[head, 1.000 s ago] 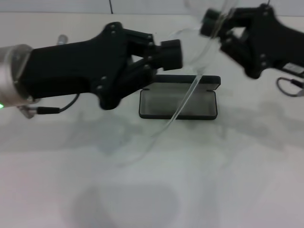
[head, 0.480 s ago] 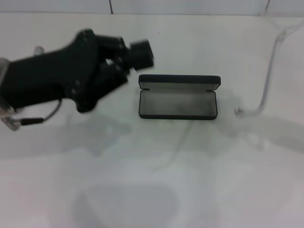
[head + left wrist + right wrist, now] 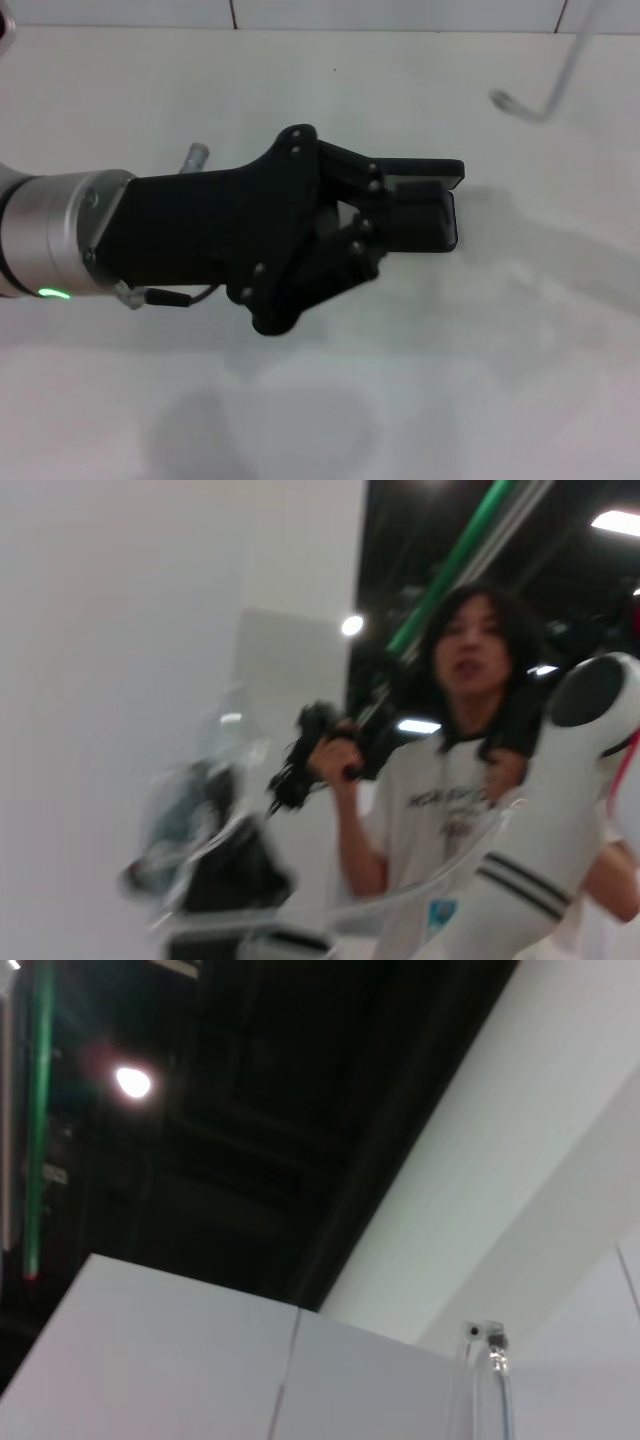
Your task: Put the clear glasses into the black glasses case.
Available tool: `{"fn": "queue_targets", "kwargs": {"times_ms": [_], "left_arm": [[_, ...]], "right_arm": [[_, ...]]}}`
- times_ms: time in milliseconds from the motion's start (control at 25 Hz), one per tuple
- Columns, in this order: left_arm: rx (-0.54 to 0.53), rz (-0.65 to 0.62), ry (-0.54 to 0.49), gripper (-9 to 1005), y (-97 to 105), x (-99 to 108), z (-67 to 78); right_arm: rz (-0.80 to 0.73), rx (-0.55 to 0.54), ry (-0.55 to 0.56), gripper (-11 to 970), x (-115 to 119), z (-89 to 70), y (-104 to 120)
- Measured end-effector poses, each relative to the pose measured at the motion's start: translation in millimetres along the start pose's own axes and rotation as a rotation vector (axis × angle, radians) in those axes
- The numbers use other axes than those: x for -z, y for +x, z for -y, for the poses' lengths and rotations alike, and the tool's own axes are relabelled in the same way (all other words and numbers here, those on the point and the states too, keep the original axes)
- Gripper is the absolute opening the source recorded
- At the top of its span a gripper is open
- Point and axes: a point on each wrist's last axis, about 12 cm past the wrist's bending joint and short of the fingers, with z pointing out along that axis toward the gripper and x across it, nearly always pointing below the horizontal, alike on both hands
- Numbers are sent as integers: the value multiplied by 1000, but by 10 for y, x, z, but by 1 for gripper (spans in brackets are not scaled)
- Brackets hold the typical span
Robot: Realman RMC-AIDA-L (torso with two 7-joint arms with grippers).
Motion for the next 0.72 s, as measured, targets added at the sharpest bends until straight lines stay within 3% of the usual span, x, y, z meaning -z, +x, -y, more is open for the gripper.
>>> {"fn": "queue_targets", "kwargs": {"times_ms": [360,720], "left_arm": [[-86,112,38,51,24,-134,21],[-91,242,-61,51,13,-50,-18]], "right_arm": [[-83,22,26,99,-101,43,272],[-203,6,-19,98,-197,17,489]]}}
